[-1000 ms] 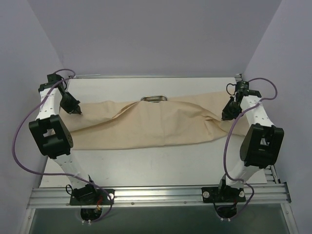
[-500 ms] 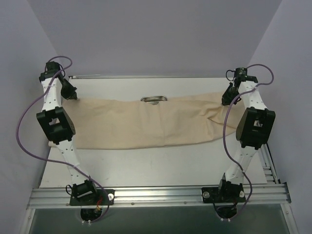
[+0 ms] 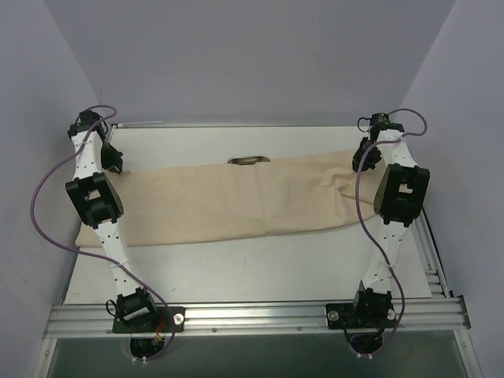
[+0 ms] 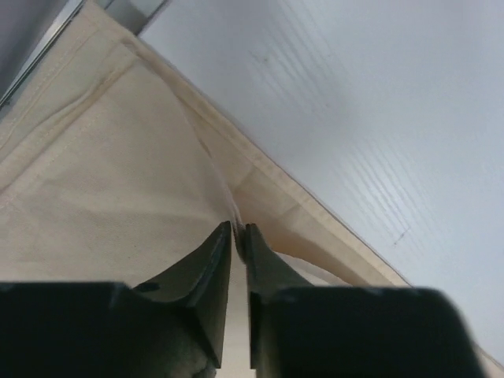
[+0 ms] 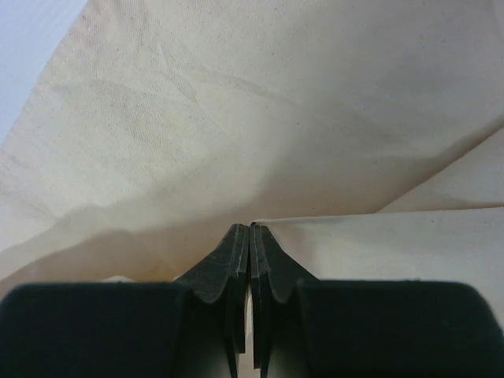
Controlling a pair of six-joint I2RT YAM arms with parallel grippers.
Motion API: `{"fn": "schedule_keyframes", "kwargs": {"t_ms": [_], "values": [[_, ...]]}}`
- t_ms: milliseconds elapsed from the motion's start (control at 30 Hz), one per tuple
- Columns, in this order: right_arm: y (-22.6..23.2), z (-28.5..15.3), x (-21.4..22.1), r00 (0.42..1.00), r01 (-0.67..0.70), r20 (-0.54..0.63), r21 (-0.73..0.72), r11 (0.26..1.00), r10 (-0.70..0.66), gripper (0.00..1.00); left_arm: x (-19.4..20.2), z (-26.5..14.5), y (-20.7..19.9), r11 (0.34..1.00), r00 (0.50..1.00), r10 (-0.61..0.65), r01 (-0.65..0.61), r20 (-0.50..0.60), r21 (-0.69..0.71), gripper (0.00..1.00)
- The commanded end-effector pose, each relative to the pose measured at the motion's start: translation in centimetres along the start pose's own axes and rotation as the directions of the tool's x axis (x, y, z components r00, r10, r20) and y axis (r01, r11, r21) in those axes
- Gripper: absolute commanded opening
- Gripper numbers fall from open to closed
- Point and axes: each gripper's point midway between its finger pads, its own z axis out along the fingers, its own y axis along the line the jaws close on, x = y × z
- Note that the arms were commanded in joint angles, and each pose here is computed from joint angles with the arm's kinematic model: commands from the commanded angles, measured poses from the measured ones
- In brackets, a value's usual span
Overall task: Open and lay out the surgical kit
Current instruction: Open the surgical kit at the center of the board.
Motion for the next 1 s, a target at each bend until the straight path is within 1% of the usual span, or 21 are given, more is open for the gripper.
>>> {"fn": "schedule_keyframes", "kwargs": {"t_ms": [0,33,133,167,200,267,333,367,400,433,467,567,600,633,667,767,800,900,933,967], "values": [[0.9,-0.6,0.1,1.0,0.018,-0.018,-0.019,1.0,-0.019,0.0,-1.2,-1.2,2.9,0.995,0.998,-0.053,0.056,0.033,-0.085,0.24],[1.0,-0.5,0.0,1.0,0.017,-0.018,-0.022,1.0,-0.017,0.0,-1.2,-1.4,3.1,0.994,0.998,-0.056,0.059,0.038,-0.091,0.33],[1.5,-0.3,-0.1,1.0,0.012,-0.021,-0.039,0.999,-0.013,0.01,-1.5,-2.6,2.8,0.995,0.997,-0.056,0.061,0.056,-0.082,0.48],[1.6,-0.4,0.0,1.0,0.012,-0.022,-0.044,0.999,-0.013,0.01,-1.7,-3.6,2.4,0.996,0.996,-0.057,0.062,0.069,-0.069,0.56],[1.8,-0.4,0.1,1.0,0.014,-0.025,-0.047,0.999,-0.016,0.02,-1.6,-4.2,2.0,0.997,0.996,-0.053,0.058,0.076,-0.06,0.59],[2.1,-0.6,0.0,1.0,0.016,-0.019,-0.052,0.998,-0.017,0.02,-1.2,-6.0,0.0,0.999,0.995,-0.029,0.031,0.094,-0.018,0.61],[2.3,-0.7,0.1,0.999,0.025,-0.019,-0.052,0.998,-0.026,0.02,-0.1,-7.4,-2.3,0.999,0.997,-0.024,0.02,0.08,0.045,0.62],[2.4,-0.7,0.1,0.999,0.028,-0.018,-0.053,0.998,-0.029,0.02,1.3,-8.3,-4.4,0.997,0.997,0.007,-0.012,0.072,0.079,0.63],[2.4,-0.7,0.1,0.999,0.028,-0.018,-0.053,0.998,-0.029,0.02,2.1,-9.3,-5.7,0.994,0.998,0.016,-0.023,0.067,0.11,0.66],[2.6,-0.8,0.2,0.999,0.032,-0.02,-0.055,0.998,-0.033,0.02,3.4,-9.9,-7.5,0.987,0.999,0.006,-0.011,0.035,0.163,0.67],[2.7,-0.8,0.2,0.999,0.034,-0.019,-0.059,0.998,-0.035,0.02,5.1,-10.4,-9.4,0.98,1.0,0.025,-0.027,0.013,0.195,0.67],[3.2,-1.4,0.1,0.999,0.048,-0.006,-0.07,0.996,-0.048,0.02,7.6,-11.5,-13.0,0.957,0.998,0.032,-0.017,-0.045,0.289,0.69],[3.3,-1.6,0.0,0.998,0.056,0.002,-0.071,0.996,-0.056,0.02,8.7,-11.6,-14.0,0.956,0.997,0.052,-0.032,-0.061,0.292,0.69],[3.3,-1.9,-0.1,0.998,0.06,0.011,-0.067,0.996,-0.06,0.02,9.1,-11.6,-14.1,0.959,0.996,0.038,-0.014,-0.083,0.282,0.69],[3.4,-2.0,-0.1,0.997,0.071,0.017,-0.066,0.995,-0.07,0.02,9.8,-10.8,-13.5,0.969,0.992,0.036,-0.005,-0.121,0.245,0.69],[3.2,-2.0,0.2,0.997,0.077,0.022,-0.066,0.995,-0.076,0.02,9.5,-11.4,-14.8,0.954,0.993,0.044,-0.011,-0.105,0.299,0.69],[3.1,-1.9,0.2,0.997,0.08,0.024,-0.062,0.995,-0.079,0.02,10.1,-11.9,-16.1,0.939,0.992,0.054,-0.012,-0.114,0.343,0.7],[2.8,-1.9,0.4,0.997,0.078,0.033,-0.057,0.995,-0.076,0.02,12.4,-11.5,-18.1,0.923,0.979,0.048,0.032,-0.199,0.384,0.7],[3.0,-2.3,0.3,0.996,0.075,0.042,-0.066,0.995,-0.073,0.02,15.0,-11.8,-19.6,0.919,0.97,0.081,0.016,-0.229,0.394,0.7],[2.8,-2.0,0.8,0.997,0.072,0.031,-0.068,0.995,-0.07,0.02,16.0,-11.1,-20.0,0.922,0.962,0.082,0.026,-0.261,0.387,0.69]]}}
